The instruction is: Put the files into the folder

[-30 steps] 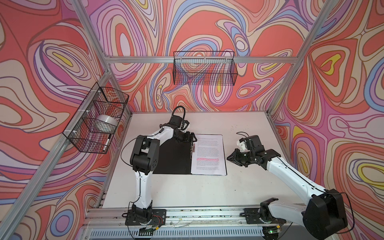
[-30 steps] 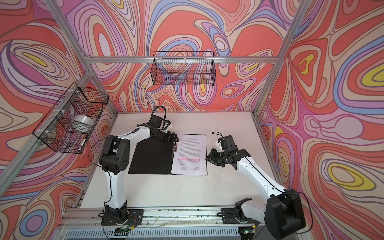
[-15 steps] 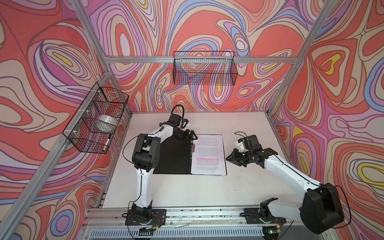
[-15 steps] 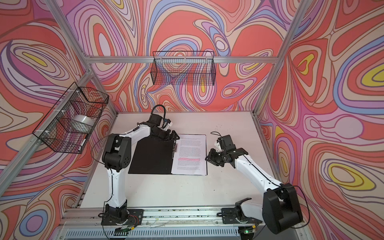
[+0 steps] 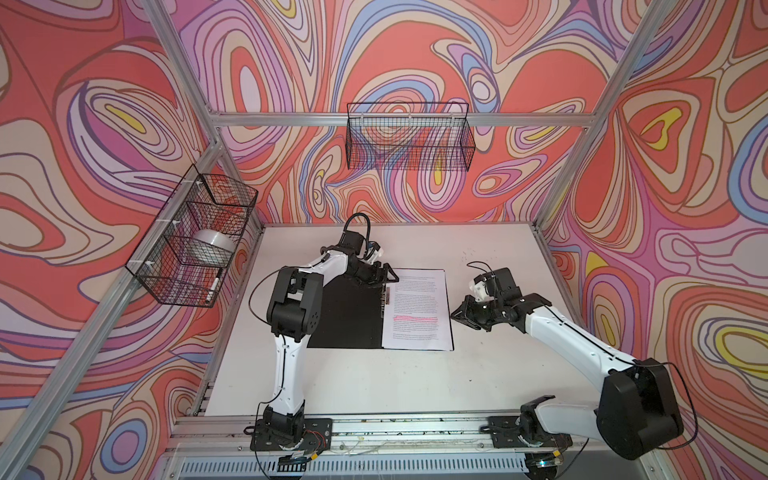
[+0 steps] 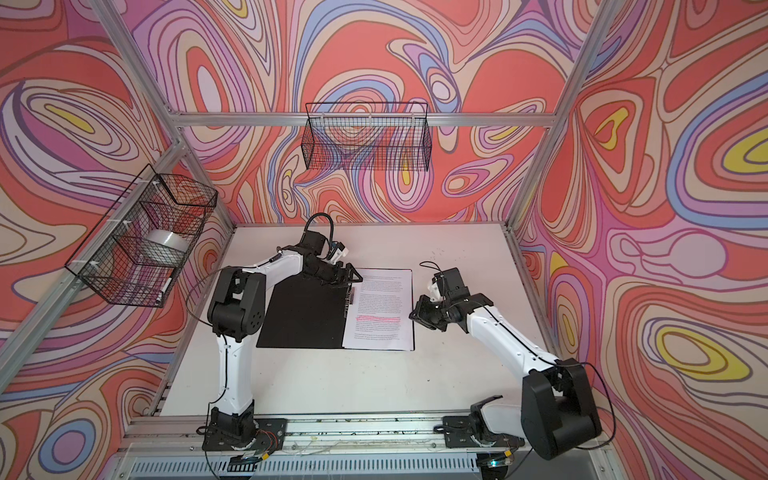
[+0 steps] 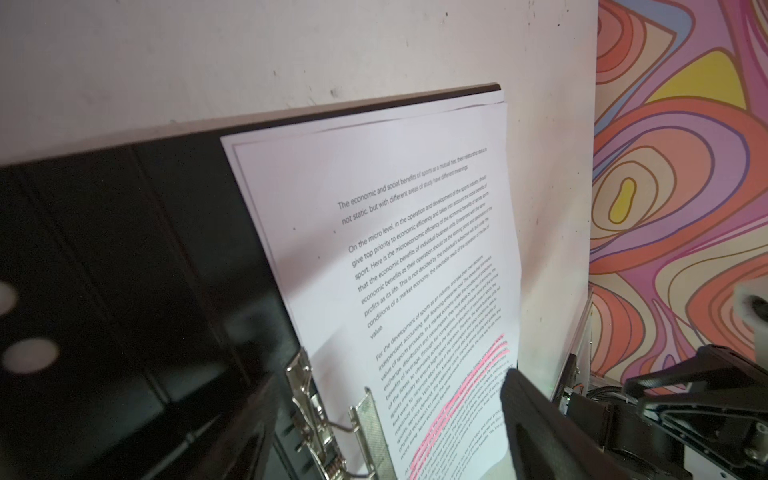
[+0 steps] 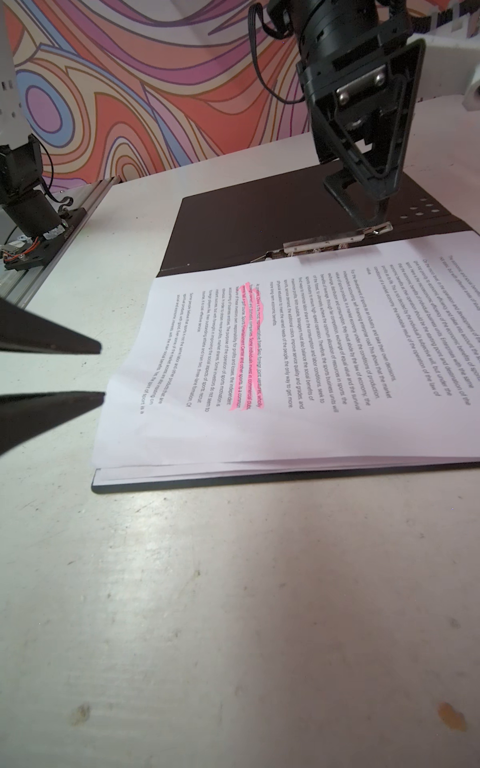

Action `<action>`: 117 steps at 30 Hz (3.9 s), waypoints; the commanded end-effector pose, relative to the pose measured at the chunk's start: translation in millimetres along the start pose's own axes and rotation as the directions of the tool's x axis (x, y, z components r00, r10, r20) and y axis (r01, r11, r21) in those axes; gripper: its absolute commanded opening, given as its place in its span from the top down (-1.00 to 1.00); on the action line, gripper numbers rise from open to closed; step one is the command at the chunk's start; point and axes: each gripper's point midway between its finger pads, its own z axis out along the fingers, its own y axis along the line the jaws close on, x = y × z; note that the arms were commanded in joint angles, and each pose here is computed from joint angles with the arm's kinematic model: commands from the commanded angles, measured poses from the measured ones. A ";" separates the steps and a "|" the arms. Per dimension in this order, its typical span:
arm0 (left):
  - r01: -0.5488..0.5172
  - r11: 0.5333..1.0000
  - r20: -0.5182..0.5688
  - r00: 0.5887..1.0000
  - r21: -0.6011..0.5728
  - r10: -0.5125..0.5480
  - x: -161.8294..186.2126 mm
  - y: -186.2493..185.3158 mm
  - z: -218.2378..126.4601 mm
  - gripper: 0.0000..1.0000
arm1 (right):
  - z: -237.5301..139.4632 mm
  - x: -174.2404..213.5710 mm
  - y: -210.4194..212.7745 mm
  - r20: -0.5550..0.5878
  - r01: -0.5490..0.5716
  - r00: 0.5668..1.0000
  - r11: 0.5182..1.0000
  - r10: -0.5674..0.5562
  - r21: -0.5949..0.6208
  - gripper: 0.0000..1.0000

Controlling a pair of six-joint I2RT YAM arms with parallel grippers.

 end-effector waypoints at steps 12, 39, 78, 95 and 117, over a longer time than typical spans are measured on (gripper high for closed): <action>0.042 0.992 0.007 0.999 0.119 -0.043 -7.5 -30.2 -11.5 -0.63 | -1.2 -4.4 8.1 0.014 0.024 1.000 0.999 -0.024 -0.026 0.65; -0.208 0.948 -0.073 0.978 -0.242 0.196 53.8 -36.9 -114.6 -0.62 | -22.6 -20.7 49.4 -0.068 0.229 0.973 0.962 -0.221 0.149 0.66; 0.210 0.738 0.044 0.970 -0.642 -0.238 130.2 165.1 -203.3 -0.79 | 80.9 -0.9 182.5 0.106 0.305 0.942 0.943 -0.319 0.131 0.60; 0.271 0.797 -0.092 0.922 -0.540 -0.376 165.1 158.2 -175.1 -0.67 | 80.8 0.1 180.7 0.077 0.387 0.913 0.910 -0.401 0.152 0.59; 0.196 0.845 -0.177 0.931 -0.497 -0.320 179.6 124.1 -150.6 -0.59 | 79.4 -2.2 177.0 0.071 0.390 0.911 0.905 -0.406 0.170 0.59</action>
